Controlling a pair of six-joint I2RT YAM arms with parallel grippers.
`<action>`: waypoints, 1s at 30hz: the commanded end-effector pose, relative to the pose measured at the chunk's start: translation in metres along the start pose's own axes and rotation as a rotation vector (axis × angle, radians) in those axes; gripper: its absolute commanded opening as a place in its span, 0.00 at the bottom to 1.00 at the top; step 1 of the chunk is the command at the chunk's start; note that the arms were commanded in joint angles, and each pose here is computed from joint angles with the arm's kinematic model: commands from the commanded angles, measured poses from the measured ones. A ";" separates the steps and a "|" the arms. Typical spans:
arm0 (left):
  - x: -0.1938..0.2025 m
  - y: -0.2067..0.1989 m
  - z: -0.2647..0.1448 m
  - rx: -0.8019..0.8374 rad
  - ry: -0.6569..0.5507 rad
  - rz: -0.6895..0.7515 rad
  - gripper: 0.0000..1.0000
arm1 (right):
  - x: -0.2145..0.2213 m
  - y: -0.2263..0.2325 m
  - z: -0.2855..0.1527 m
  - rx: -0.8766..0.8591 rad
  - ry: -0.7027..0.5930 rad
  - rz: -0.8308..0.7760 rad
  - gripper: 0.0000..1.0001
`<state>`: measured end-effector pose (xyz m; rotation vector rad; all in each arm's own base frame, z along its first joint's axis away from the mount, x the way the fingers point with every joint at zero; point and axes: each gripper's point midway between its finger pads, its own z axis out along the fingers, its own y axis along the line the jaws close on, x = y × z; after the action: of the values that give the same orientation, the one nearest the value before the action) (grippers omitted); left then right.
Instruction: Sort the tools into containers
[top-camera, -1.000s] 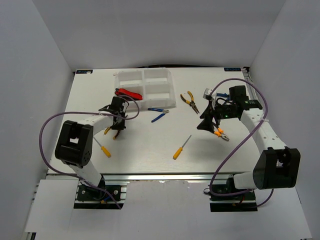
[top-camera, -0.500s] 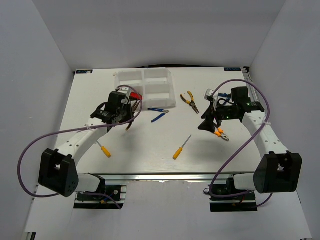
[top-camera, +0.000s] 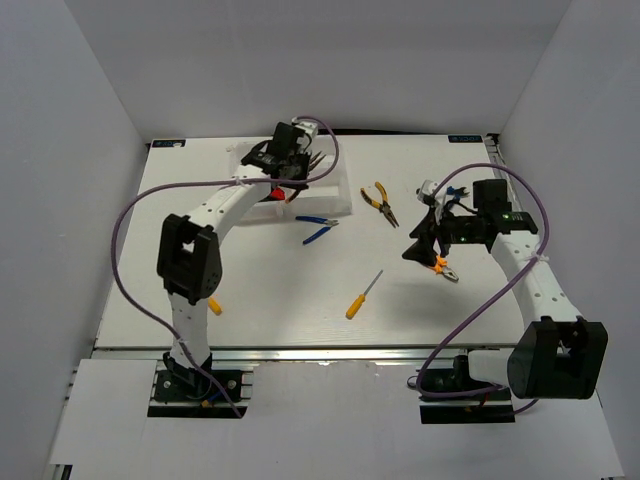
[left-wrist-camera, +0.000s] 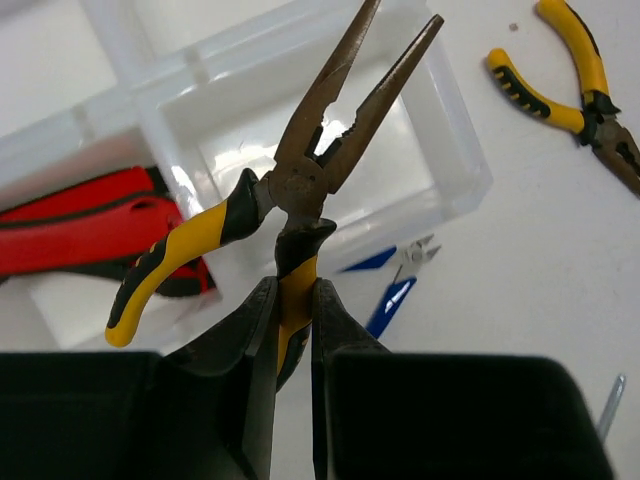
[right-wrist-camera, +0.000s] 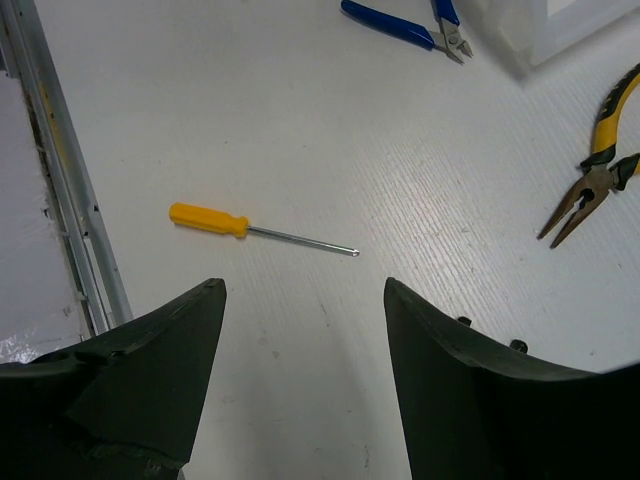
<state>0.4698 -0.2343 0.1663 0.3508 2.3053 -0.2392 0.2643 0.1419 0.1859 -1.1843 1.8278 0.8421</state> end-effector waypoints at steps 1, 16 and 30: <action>-0.030 -0.003 -0.006 -0.052 -0.039 0.081 0.00 | -0.004 -0.002 -0.005 0.019 -0.028 -0.038 0.71; -0.024 -0.015 0.047 -0.160 -0.014 0.100 0.22 | 0.005 -0.002 -0.005 0.016 -0.029 -0.012 0.71; -0.046 -0.020 0.038 -0.150 -0.066 0.050 0.50 | 0.008 -0.007 -0.002 0.016 -0.023 -0.002 0.71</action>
<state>0.5135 -0.2682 0.1355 0.3670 2.3093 -0.0173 0.2659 0.1334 0.1790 -1.1554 1.8389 0.8275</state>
